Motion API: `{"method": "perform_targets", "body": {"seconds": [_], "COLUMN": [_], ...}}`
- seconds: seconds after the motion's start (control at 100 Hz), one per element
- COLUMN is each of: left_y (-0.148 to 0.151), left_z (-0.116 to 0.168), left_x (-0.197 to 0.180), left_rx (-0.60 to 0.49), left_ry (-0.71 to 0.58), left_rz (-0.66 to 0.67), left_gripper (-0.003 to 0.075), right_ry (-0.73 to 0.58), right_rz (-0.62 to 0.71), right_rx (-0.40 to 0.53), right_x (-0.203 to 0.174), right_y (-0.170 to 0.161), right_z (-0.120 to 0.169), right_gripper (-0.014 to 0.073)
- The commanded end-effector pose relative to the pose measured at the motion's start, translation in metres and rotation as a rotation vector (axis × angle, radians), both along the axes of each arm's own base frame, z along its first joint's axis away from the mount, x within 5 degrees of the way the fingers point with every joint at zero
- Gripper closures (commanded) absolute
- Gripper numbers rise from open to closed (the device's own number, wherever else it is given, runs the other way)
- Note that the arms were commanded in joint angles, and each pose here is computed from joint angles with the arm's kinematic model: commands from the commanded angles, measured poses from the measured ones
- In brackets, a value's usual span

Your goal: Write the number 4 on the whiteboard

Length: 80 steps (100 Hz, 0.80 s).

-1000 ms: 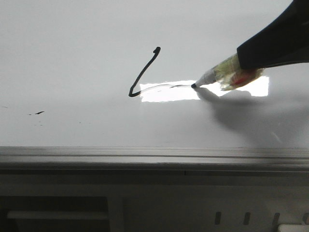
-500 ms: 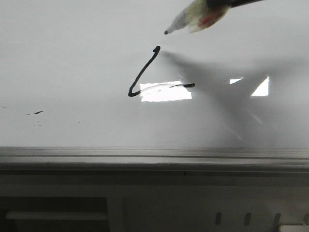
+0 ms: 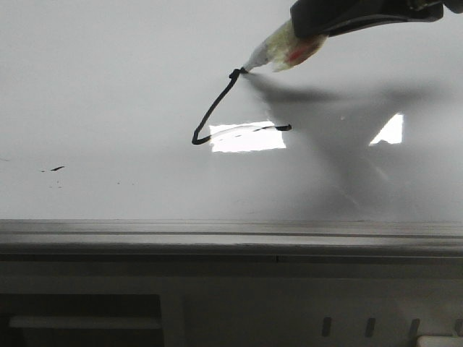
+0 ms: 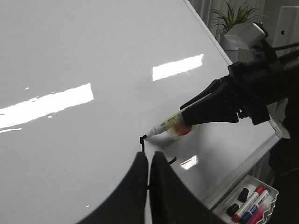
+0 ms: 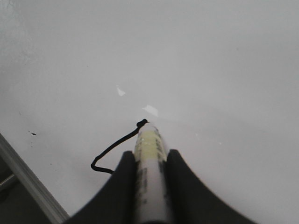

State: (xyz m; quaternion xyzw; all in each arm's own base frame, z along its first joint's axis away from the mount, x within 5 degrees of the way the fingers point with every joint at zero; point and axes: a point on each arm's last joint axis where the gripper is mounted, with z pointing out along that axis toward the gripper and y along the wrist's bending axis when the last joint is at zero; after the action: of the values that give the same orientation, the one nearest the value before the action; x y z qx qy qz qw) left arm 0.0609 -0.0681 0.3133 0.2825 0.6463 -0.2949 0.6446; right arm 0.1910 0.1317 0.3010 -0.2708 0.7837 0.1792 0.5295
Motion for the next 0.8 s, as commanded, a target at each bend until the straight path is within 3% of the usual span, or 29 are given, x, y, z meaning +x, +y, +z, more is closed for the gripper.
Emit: {"method": "perform_targets", "body": {"seconds": [0.0,0.19,0.48,0.79], "left_y": [0.003,0.003,0.003,0.003], "left_z": [0.013,0.013,0.013,0.013], "left_x": [0.002,0.002,0.002,0.002], "left_rx": [-0.060,-0.061,-0.071,-0.071], "left_ry": [-0.029,-0.027,-0.018,-0.018], "left_rz": [0.037,0.036,0.035,0.035], "left_gripper": [0.0741,0.0741,0.0741,0.0741], "right_ry": [-0.040,0.031,0.205,0.201], "right_rz": [-0.012,0.038,0.028,0.011], "right_rx": [0.009,-0.016,-0.022,-0.027], "right_x": [0.004,-0.002,-0.016,-0.016], "right_y": [0.000,0.002,-0.004,-0.006], "right_z": [0.010,-0.002,-0.045,-0.048], "right_gripper": [0.0649,0.0649,0.0648,0.0649]}}
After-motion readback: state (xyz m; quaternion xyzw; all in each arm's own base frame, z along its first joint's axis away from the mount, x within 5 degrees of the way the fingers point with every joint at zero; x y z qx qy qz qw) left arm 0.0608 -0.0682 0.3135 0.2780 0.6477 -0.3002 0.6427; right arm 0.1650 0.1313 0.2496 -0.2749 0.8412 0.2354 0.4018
